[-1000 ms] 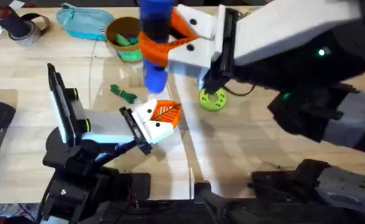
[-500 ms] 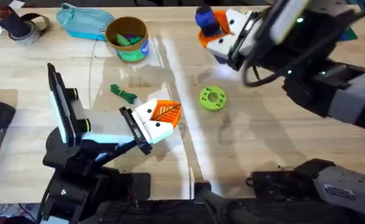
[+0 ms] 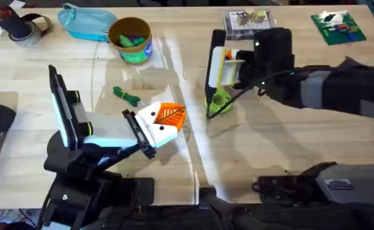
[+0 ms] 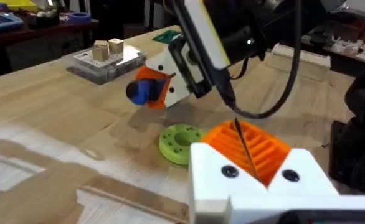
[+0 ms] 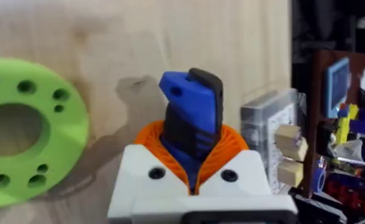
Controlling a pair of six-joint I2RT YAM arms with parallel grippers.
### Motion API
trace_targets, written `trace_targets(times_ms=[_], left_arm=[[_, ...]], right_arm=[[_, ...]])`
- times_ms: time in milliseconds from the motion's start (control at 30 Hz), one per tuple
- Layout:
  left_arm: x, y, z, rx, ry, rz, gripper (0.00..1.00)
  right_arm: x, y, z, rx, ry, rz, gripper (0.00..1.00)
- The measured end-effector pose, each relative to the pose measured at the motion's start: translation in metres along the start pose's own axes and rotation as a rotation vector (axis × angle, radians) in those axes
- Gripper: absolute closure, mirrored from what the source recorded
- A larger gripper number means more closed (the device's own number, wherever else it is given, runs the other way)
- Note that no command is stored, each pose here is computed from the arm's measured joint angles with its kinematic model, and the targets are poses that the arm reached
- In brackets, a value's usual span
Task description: Pick up the gripper from the table and insert it into the empty holder that is missing its gripper. Then pick up a screw, insert it into the mounting hole, and use the screwdriver to tighten it. Finally, clean up the table by picking up the vegetable and placing it into the bucket.
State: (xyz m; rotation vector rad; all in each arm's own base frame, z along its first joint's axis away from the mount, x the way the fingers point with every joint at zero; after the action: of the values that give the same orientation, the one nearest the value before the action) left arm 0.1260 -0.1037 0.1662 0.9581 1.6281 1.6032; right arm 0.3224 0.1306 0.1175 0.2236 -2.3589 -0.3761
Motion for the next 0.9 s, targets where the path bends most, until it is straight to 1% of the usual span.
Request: trace_targets(times_ms=[167,200,233,267,300,400,433,467,500,533,733,833,900], left_arm=[[0.000,0.000,0.000,0.000,0.000,0.000,0.986],[0.000,0.000,0.000,0.001,0.000,0.000,0.986],[0.000,0.000,0.000,0.000,0.000,0.000,0.986],[0.000,0.000,0.000,0.000,0.000,0.000,0.986],[0.000,0.000,0.000,0.000,0.000,0.000,0.986],[0.000,0.000,0.000,0.000,0.000,0.000,0.986],[0.000,0.000,0.000,0.000,0.000,0.000,0.986],[0.000,0.000,0.000,0.000,0.000,0.000,0.986],[0.000,0.000,0.000,0.000,0.000,0.000,0.986],[0.000,0.000,0.000,0.000,0.000,0.000,0.986],[0.000,0.000,0.000,0.000,0.000,0.000,0.986],[0.000,0.000,0.000,0.000,0.000,0.000,0.986],[0.000,0.000,0.000,0.000,0.000,0.000,0.986]], right_arm=[[-0.016,-0.012,0.018,0.089,0.064,0.068,0.979],[-0.020,-0.014,0.018,0.112,0.067,0.079,0.971],[-0.021,-0.014,0.018,0.112,0.066,0.080,0.934],[-0.022,-0.013,0.016,0.102,0.063,0.082,0.726],[-0.022,-0.013,0.015,0.089,0.060,0.083,0.652],[-0.021,-0.011,0.006,0.027,0.021,0.084,0.249],[-0.021,-0.011,0.003,0.000,0.009,0.086,0.129],[-0.021,-0.011,-0.001,-0.023,-0.003,0.088,0.049],[-0.020,-0.011,-0.003,-0.051,-0.011,0.091,0.018],[-0.020,-0.012,-0.003,-0.077,-0.014,0.095,0.009],[-0.015,-0.013,-0.003,-0.214,-0.015,0.107,0.006],[-0.007,-0.013,-0.004,-0.281,-0.019,0.097,0.006],[0.002,-0.011,-0.011,-0.340,-0.044,0.077,0.006]])
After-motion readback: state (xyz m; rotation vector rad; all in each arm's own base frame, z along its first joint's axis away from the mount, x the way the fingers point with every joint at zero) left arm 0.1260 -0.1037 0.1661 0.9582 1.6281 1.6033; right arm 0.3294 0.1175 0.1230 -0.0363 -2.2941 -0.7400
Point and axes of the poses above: each hand's point on the last joint's axis, 136 mm out from that joint toward the fingers, its own x axis back along the fingers, its own z axis along the line the jaws close on, y = z × x, the point moved 7 cm from there along x, back along the fingers, and after that the axes turned 5 degrees about -x, right-handed, at the moved point
